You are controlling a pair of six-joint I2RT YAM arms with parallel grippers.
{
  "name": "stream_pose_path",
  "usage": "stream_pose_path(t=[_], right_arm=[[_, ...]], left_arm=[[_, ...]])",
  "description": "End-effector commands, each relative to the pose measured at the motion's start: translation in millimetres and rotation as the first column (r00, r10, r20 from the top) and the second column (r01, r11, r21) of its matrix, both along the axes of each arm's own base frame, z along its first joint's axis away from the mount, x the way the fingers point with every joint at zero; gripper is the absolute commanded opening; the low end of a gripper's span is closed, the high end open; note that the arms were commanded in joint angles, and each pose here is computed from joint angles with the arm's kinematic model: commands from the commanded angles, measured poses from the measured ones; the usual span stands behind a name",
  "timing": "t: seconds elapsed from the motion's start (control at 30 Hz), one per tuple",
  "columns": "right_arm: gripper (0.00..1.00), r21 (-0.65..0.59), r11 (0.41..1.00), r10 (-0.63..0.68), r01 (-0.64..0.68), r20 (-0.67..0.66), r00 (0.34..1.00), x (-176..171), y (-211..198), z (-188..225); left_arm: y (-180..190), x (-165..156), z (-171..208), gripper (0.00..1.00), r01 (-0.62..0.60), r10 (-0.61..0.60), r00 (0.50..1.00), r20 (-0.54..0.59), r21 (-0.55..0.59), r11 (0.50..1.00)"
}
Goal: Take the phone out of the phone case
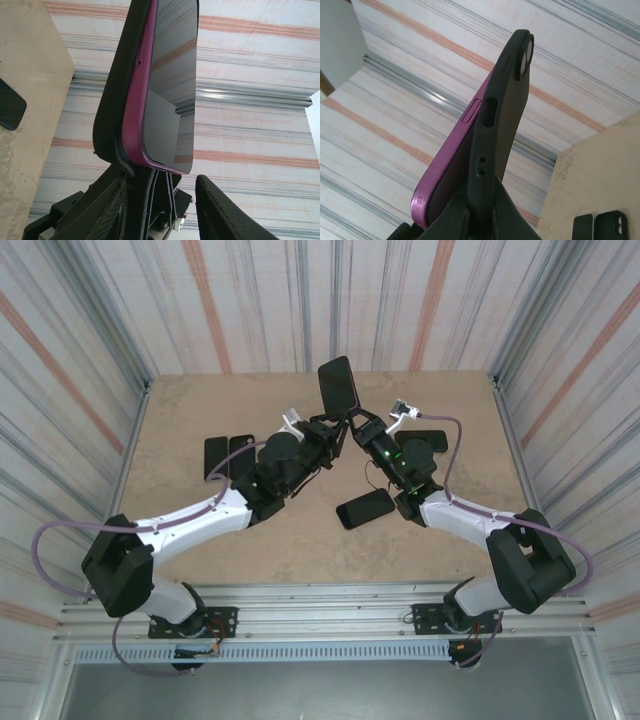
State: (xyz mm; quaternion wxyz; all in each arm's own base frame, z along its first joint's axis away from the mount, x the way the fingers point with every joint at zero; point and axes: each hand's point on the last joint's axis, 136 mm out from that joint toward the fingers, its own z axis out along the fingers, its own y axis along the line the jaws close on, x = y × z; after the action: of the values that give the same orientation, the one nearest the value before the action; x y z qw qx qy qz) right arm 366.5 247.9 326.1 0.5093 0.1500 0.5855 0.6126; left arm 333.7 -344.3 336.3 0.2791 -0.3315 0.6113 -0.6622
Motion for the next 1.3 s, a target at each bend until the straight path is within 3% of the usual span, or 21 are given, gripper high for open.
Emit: stream_pose_path(t=[0.0,0.27,0.9,1.27], right_arm=[[0.0,0.031,0.999,-0.019,0.017,0.078,0.997,-5,-6,19],[0.0,0.027,1.0,-0.016,0.013,0.081,0.997,-4,-5,18],[0.0,0.049,0.999,0.004,-0.011,0.138,0.99,-16,-2,27],[0.0,0.087,0.996,-0.026,0.013,0.15,0.988,-19,-1,23]], left_arm=[[12,-2,20,0.37,-0.026,0.027,0.999,0.04,-0.036,0.999],[15,2,28,0.35,-0.031,0.034,0.998,0.059,-0.049,0.998],[20,27,1,0.36,-0.072,0.072,0.997,0.0,-0.039,0.997],[-2,47,16,0.34,-0.083,0.086,0.996,0.013,-0.153,0.985]])
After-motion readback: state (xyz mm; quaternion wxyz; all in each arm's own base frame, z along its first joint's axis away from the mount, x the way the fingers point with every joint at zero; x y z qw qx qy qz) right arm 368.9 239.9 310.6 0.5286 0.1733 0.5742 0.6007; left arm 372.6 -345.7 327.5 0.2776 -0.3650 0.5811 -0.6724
